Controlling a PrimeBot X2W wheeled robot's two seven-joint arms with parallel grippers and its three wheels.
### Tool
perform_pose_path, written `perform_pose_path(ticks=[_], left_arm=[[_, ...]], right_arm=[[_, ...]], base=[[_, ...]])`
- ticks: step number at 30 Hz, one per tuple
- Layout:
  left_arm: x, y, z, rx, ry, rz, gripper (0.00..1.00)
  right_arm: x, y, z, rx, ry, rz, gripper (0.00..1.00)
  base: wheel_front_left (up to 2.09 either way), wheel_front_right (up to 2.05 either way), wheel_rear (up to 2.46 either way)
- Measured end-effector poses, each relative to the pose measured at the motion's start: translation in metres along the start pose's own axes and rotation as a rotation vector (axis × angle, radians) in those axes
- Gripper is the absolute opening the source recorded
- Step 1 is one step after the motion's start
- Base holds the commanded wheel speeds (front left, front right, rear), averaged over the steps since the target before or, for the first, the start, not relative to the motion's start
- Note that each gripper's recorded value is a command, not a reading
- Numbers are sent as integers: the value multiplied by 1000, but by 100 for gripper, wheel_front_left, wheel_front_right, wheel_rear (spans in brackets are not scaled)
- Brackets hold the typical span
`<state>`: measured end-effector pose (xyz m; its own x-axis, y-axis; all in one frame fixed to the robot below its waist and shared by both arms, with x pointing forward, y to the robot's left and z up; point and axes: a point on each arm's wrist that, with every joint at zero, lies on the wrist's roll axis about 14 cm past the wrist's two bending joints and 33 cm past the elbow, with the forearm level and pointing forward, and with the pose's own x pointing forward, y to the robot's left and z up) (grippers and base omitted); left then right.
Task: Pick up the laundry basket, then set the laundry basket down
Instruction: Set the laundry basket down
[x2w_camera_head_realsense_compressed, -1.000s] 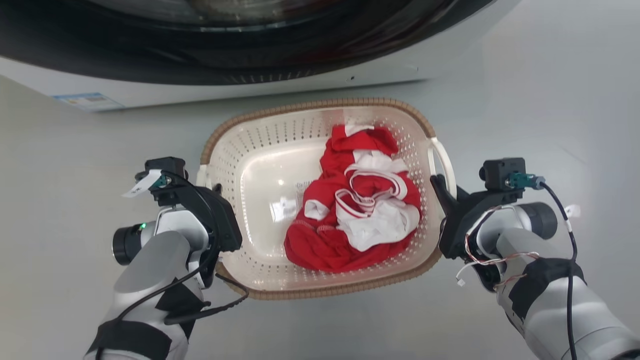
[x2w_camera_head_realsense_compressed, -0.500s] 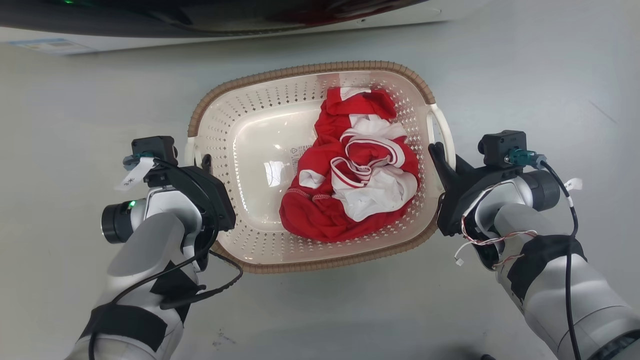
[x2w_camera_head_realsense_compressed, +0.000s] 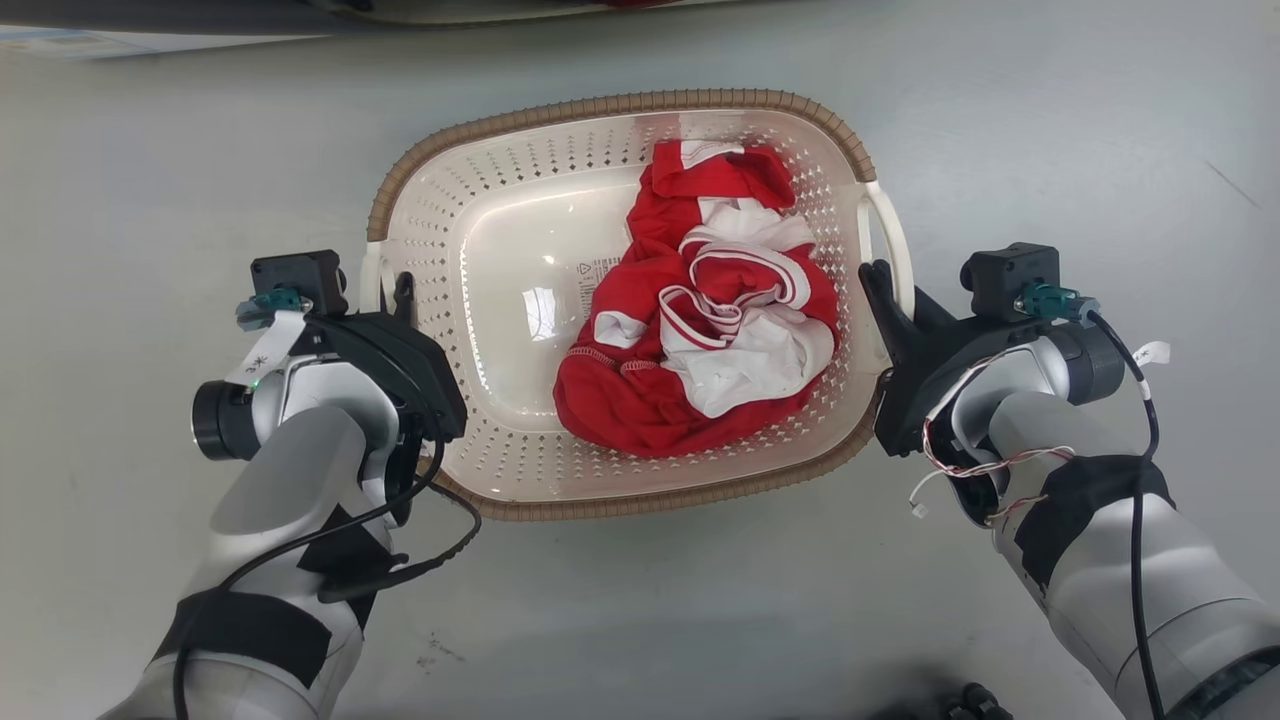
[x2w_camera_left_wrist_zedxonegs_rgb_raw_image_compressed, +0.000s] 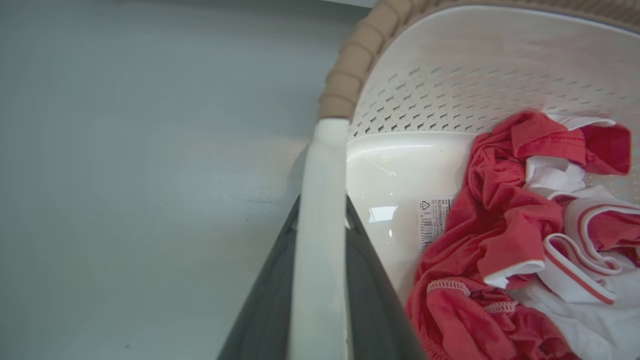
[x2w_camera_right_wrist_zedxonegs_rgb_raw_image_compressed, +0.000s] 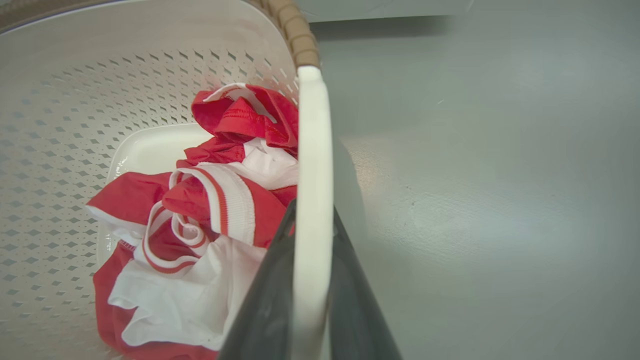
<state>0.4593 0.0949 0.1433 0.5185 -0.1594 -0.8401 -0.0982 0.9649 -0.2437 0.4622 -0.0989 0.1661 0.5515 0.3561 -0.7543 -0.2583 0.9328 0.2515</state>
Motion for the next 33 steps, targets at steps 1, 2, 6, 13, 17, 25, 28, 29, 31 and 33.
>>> perform_pose_path(ticks=[1,2,6,13,17,25,28,29,31,33], left_arm=[[1,-1,-1,0,3,-6,0],[2,0,-2,1,6,-5,0],[5,-1,-1,5,3,-14,0],[6,0,-5,5,13,-16,0],[6,0,-6,8,17,-19,0],[6,5,0,19,21,-28,100],[4,6,2,20,17,-29,100],[3,5,3,18,14,-33,100],[1,4,6,17,11,-35,100],[-2,3,8,16,5,-34,100]], right_arm=[[0,-1,-1,2,3,-1,0],[1,-1,-3,3,6,-2,0],[3,-3,-6,8,13,-5,0],[4,-3,-9,10,17,-5,0],[5,-2,-9,16,16,-6,0],[6,2,-2,-6,-2,19,100],[4,4,1,-2,-12,25,100],[4,5,3,-1,-15,26,100],[2,7,5,0,-24,30,100],[-1,8,7,6,-31,30,100]], base=[[0,0,0],[0,0,0],[0,0,0],[0,0,0],[0,0,0],[0,0,0],[0,0,0],[0,0,0],[0,0,0],[0,0,0]])
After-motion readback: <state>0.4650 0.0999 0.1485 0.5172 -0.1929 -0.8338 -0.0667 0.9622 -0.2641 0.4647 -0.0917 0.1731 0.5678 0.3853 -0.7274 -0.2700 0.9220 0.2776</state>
